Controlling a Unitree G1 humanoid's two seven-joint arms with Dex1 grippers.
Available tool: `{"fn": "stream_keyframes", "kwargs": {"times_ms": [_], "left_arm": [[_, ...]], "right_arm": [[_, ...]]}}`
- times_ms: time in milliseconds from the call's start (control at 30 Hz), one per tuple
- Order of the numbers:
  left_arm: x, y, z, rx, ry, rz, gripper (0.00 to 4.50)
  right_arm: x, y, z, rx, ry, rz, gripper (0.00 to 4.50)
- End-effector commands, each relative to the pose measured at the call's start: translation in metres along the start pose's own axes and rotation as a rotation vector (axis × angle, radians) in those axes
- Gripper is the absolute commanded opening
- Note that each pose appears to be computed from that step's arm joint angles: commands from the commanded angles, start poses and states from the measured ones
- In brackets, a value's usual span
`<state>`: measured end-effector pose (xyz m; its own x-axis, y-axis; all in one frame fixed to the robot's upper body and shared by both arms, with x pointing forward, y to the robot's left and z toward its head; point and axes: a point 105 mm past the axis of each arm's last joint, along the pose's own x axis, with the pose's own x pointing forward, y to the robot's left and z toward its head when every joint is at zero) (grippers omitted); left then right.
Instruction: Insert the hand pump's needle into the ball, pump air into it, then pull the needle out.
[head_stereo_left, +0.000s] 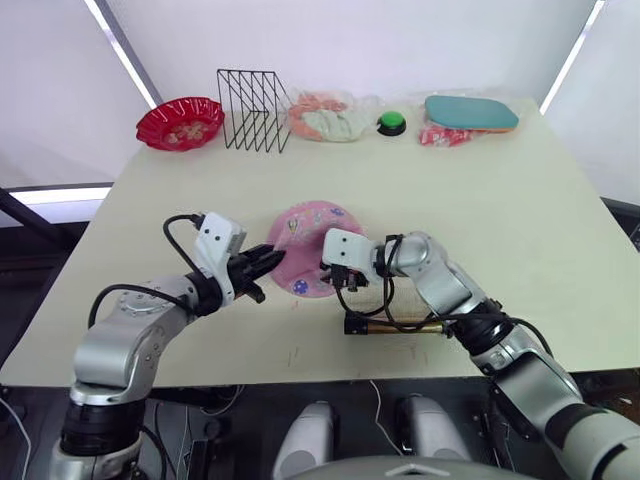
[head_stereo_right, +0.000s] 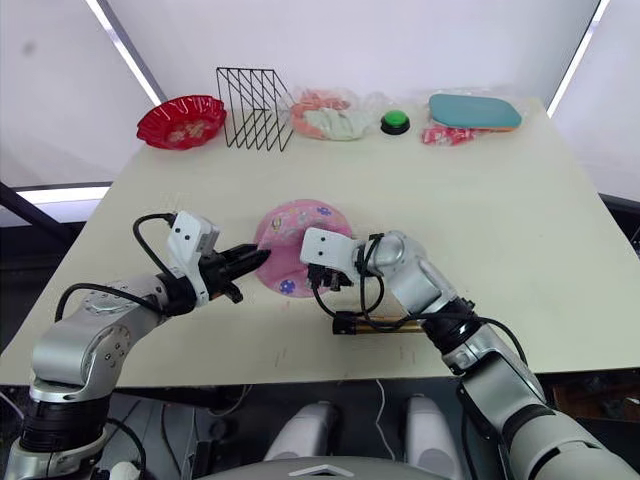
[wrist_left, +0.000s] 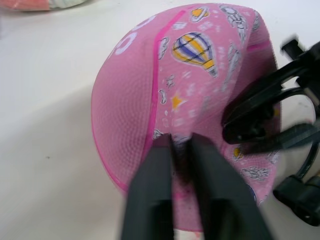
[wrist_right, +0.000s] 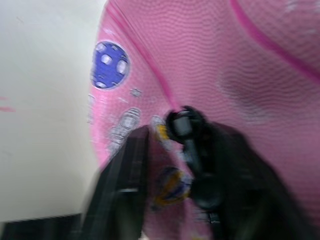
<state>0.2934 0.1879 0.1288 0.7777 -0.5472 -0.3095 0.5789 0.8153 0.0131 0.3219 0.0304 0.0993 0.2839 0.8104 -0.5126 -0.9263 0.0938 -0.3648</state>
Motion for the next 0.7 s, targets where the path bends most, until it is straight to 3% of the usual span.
{"fn": "stream_keyframes", "kwargs": {"times_ms": [33, 100, 400, 533, 700], "left_arm": [[-0.004, -0.004, 0.004, -0.008, -0.026, -0.014, 2.72], [-0.009, -0.006, 0.01, -0.02, -0.058, -0.024, 3.51], [-0.045, 0.0, 0.028, -0.055, -0.148, -0.025, 3.51], [-0.064, 0.007, 0.026, -0.06, -0.133, -0.003, 3.51], [-0.091, -0.004, 0.018, -0.072, -0.071, -0.073, 3.51]], "right_arm": [[-0.024, -0.011, 0.001, 0.051, -0.073, -0.103, 3.4], [-0.036, -0.011, 0.007, 0.075, -0.122, -0.126, 3.4], [-0.101, -0.005, 0.014, 0.163, -0.279, -0.204, 3.4], [-0.129, -0.004, 0.01, 0.239, -0.334, -0.294, 3.4], [-0.165, 0.015, -0.01, 0.307, -0.34, -0.232, 3.4]]}}
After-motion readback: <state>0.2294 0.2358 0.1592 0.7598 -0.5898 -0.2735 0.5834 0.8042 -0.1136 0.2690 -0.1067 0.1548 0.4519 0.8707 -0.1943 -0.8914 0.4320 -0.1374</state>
